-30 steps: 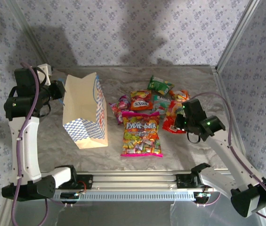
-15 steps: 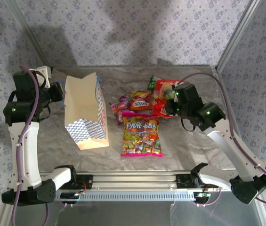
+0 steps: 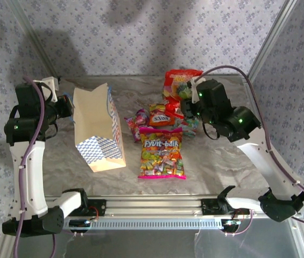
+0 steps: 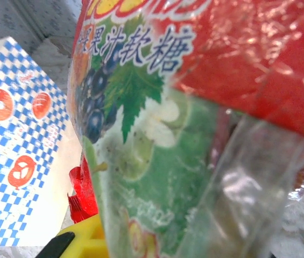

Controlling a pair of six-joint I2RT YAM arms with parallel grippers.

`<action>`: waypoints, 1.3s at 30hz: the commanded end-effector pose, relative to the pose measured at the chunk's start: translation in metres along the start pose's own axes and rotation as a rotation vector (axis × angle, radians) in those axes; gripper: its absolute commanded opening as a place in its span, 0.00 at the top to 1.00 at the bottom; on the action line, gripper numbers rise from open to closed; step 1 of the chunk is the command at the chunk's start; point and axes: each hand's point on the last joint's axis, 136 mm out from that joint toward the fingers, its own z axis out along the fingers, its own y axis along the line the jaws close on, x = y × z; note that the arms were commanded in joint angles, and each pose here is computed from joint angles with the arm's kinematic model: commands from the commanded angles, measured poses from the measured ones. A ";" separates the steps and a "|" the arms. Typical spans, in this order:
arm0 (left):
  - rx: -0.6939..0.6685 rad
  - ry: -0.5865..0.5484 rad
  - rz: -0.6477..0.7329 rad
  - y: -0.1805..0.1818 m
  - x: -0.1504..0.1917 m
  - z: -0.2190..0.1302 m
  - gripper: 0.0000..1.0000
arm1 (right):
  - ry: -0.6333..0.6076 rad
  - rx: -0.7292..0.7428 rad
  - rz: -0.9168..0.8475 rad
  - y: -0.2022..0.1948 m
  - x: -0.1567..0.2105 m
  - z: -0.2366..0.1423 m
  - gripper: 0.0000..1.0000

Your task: Place the snacks into the paper bag

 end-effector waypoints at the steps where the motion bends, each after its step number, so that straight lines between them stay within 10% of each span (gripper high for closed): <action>1: 0.021 -0.023 0.009 -0.003 0.001 -0.009 0.98 | -0.186 -0.061 -0.048 0.027 -0.057 -0.020 1.00; 20: 0.047 -0.018 -0.007 -0.003 0.010 -0.014 0.98 | -0.446 -0.249 -0.352 0.165 -0.128 -0.069 1.00; 39: 0.080 -0.031 -0.069 0.000 0.008 -0.017 0.97 | -0.514 -0.479 -0.194 0.250 -0.144 -0.051 1.00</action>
